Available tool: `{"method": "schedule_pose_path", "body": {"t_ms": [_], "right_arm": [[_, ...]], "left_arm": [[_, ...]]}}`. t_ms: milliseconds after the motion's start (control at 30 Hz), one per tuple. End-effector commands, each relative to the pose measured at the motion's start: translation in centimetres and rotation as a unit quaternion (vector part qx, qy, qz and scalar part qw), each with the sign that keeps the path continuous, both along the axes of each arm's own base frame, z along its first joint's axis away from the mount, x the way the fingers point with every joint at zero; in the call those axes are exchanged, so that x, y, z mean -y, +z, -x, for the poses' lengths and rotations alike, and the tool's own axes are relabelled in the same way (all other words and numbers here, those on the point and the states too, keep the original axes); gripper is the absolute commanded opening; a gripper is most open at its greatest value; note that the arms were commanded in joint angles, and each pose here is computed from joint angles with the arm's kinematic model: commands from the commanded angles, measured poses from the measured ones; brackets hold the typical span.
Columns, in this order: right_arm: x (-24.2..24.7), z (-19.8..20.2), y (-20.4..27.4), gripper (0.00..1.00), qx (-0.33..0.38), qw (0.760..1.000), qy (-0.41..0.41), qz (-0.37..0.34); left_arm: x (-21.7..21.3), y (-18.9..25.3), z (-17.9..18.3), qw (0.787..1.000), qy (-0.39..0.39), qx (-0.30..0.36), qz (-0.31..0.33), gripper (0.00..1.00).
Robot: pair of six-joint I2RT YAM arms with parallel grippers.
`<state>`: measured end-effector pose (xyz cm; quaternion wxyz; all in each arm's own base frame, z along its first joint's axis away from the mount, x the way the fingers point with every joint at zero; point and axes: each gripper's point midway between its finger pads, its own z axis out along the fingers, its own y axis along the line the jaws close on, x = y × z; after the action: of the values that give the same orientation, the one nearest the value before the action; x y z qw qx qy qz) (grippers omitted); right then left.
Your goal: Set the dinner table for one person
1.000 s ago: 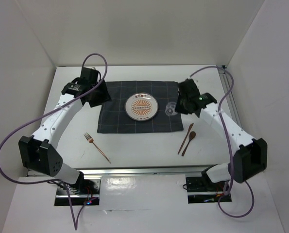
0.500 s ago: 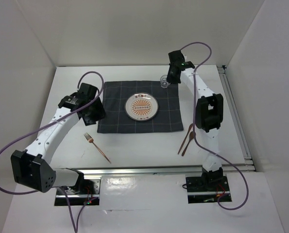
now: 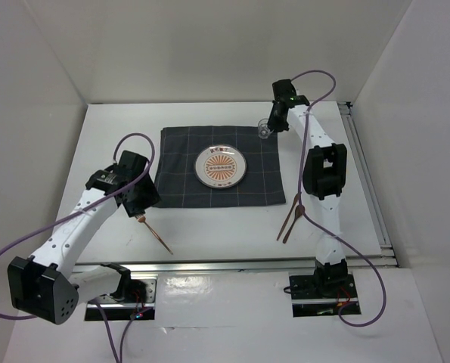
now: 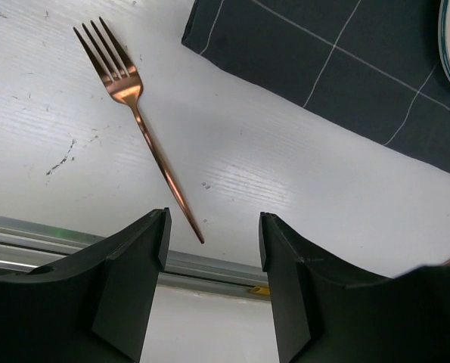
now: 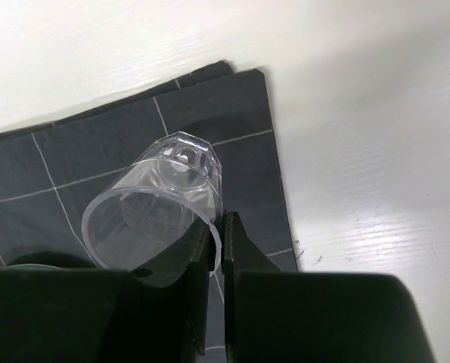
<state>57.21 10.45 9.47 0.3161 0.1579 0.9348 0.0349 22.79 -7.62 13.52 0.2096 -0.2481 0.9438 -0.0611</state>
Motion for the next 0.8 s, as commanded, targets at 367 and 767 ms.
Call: {"method": "schedule_pose_path", "body": {"t_ms": [367,767], "right_arm": [[-1.5,-0.6,0.2,0.75,0.007,0.999,0.025,-0.02],[-1.9,0.8,14.9,1.0,0.136,0.988,0.059,-0.044]], "left_arm": [[-0.3,-1.7,0.7,0.999,0.035,-0.025,-0.005,0.67],[-0.5,-7.1,2.4,0.994,0.079,-0.08,-0.005,0.78]]}}
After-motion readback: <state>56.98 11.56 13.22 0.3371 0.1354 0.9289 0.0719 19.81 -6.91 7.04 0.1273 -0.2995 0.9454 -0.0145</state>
